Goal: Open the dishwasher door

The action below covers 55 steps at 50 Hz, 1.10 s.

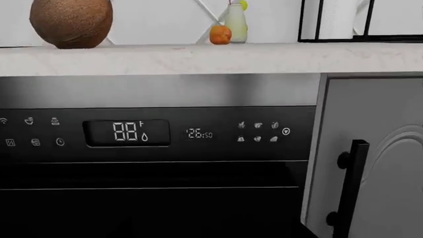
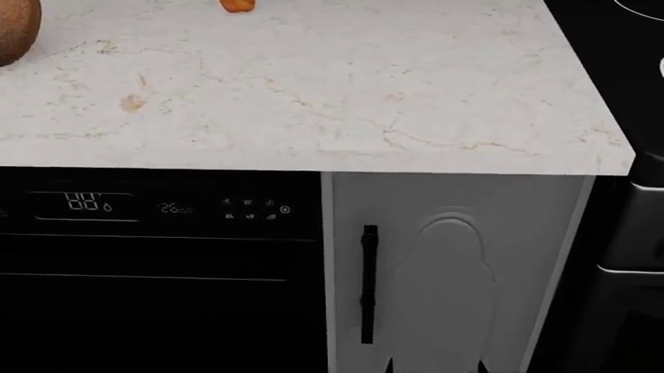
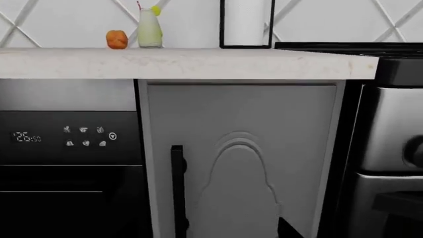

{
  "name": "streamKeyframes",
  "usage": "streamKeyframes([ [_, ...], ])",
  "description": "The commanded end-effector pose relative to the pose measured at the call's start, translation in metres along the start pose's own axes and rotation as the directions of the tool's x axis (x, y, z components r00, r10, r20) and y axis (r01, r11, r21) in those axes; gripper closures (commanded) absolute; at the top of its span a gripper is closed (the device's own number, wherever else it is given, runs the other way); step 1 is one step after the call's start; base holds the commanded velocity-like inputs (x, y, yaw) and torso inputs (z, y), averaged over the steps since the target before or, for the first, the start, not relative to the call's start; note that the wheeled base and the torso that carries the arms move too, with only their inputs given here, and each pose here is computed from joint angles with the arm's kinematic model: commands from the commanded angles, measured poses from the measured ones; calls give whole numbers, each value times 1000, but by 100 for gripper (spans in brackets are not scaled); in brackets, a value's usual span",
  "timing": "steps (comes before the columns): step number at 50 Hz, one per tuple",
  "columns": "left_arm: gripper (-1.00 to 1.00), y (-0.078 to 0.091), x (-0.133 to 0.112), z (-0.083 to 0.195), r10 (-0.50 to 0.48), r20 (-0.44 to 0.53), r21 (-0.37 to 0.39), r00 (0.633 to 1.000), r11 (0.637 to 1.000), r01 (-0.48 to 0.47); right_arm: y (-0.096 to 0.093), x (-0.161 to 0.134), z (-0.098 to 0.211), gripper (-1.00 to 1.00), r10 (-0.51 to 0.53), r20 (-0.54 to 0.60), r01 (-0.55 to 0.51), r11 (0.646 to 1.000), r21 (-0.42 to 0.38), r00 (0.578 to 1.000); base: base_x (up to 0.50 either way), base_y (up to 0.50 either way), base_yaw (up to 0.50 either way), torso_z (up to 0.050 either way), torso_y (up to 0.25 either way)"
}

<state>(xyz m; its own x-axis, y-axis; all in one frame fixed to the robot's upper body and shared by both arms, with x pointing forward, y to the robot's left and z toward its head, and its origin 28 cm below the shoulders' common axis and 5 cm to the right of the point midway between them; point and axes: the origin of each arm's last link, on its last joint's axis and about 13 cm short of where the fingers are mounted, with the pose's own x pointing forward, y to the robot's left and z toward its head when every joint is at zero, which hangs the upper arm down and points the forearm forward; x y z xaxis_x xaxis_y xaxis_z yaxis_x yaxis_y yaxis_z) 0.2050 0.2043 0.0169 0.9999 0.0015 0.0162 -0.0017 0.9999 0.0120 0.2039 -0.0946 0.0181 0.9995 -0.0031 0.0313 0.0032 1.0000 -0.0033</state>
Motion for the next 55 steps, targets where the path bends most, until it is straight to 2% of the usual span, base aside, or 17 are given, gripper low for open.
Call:
streamKeyframes([
  [1,-100,-1,-1,1,-8,-8,-5,1000,1000,8,0,0,-1,-100,-10,-7,10,1000,-7,1000,0,0,0,-50,0],
  [55,-100,-1,0,-7,-12,-22,-5,1000,1000,12,0,-1,-2,-100,-12,-3,12,1000,3,1000,0,0,0,-50,0],
])
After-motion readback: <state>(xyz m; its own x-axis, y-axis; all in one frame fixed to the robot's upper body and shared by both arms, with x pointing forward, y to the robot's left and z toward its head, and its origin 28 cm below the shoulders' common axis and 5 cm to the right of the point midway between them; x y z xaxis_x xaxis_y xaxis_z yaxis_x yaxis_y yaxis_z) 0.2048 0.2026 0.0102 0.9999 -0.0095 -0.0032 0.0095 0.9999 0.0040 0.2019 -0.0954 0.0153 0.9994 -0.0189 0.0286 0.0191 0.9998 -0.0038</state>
